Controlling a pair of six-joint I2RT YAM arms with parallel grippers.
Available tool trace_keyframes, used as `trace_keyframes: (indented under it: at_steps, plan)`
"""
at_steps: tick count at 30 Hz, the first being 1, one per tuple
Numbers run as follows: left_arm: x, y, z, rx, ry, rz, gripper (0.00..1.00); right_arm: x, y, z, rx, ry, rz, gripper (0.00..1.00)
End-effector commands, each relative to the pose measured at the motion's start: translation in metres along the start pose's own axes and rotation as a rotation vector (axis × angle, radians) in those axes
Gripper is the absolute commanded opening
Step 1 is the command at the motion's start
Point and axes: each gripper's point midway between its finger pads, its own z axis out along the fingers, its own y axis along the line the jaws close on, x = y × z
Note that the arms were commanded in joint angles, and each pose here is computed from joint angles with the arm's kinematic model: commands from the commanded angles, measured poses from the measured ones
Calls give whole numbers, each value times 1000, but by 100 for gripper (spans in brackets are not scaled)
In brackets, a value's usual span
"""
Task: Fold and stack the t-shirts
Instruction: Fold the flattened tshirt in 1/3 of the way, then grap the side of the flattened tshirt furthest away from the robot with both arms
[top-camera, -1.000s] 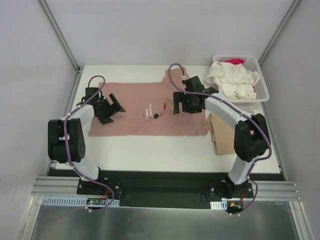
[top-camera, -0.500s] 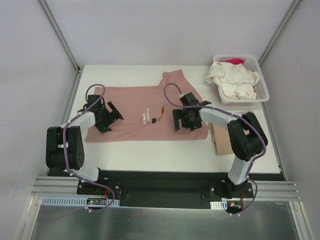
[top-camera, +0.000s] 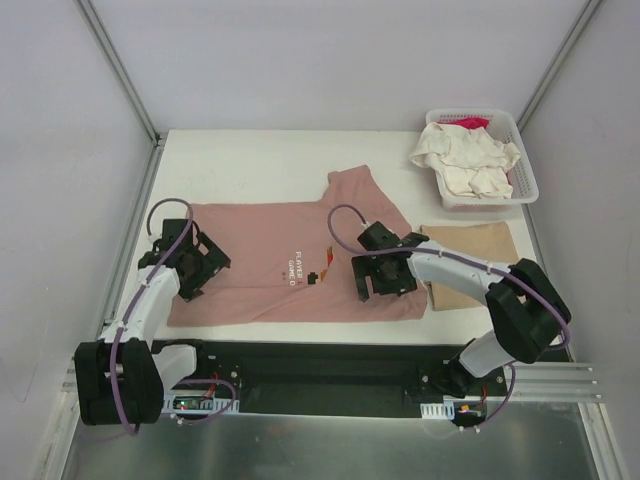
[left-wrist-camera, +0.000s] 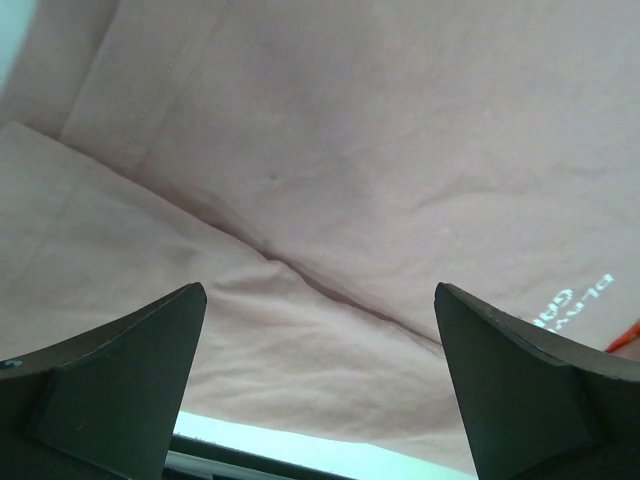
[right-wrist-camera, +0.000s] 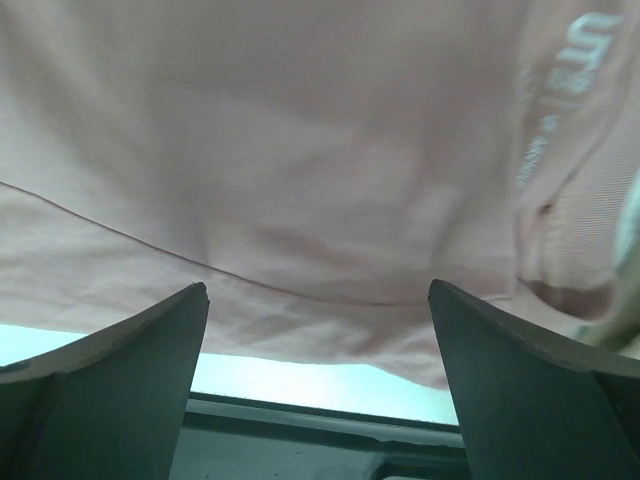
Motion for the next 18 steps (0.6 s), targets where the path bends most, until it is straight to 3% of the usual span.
trace_keyframes:
  at_steps: [1,8,14,18]
  plan:
    - [-51,-23,-36,6,-149,-3,99,-58,0,-51,44,-172,0,96]
    - [-125,-51,-50,-101,-272,35,99,-150,-9,-98,-17,-333,73,96]
    - [-180,-67,-24,-260,-245,63,99,-220,-33,-98,4,-400,76,96]
    - [-218,-74,3,-332,-232,50,93,-278,-28,-103,-66,-469,50,96]
